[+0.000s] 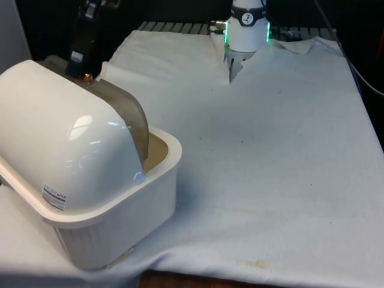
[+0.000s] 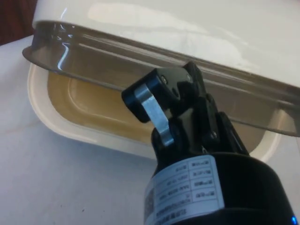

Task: Open the lid, then close it.

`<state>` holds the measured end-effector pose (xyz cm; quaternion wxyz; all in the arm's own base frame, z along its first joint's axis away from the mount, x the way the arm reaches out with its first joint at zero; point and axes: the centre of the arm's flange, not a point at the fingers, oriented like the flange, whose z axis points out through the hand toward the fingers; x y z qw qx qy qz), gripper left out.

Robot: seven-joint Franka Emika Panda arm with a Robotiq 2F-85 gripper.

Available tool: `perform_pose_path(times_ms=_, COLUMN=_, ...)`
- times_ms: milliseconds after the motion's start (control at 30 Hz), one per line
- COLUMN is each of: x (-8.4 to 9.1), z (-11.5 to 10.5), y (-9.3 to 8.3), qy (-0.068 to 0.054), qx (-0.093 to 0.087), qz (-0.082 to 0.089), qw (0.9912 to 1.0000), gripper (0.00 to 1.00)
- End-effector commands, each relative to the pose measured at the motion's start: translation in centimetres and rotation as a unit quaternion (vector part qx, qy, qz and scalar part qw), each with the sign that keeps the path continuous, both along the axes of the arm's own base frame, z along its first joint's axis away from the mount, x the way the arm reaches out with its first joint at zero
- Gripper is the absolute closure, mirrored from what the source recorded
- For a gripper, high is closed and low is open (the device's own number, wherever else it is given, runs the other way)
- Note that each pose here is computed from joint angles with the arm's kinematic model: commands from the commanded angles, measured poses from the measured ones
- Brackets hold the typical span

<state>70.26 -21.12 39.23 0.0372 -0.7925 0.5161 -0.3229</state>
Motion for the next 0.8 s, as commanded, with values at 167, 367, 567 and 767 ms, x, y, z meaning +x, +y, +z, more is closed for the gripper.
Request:
perform_pose_path(times_ms=167, x=-0.5, z=-1.1, y=1.0, qy=0.007, qx=0.013, qz=-0.006, qw=0.99987, gripper=1.00)
perform_pose_path(times_ms=367, x=-0.7, z=-1.8, y=1.6, qy=0.012, qx=0.020, qz=-0.008, qw=0.99970, gripper=1.00)
perform_pose_path(times_ms=567, x=-1.2, z=-2.4, y=2.3, qy=0.022, qx=0.029, qz=-0.009, qw=0.99931, gripper=1.00)
perform_pose_path(times_ms=767, x=-2.0, z=-2.0, y=2.4, qy=0.032, qx=0.034, qz=-0.007, qw=0.99889, gripper=1.00)
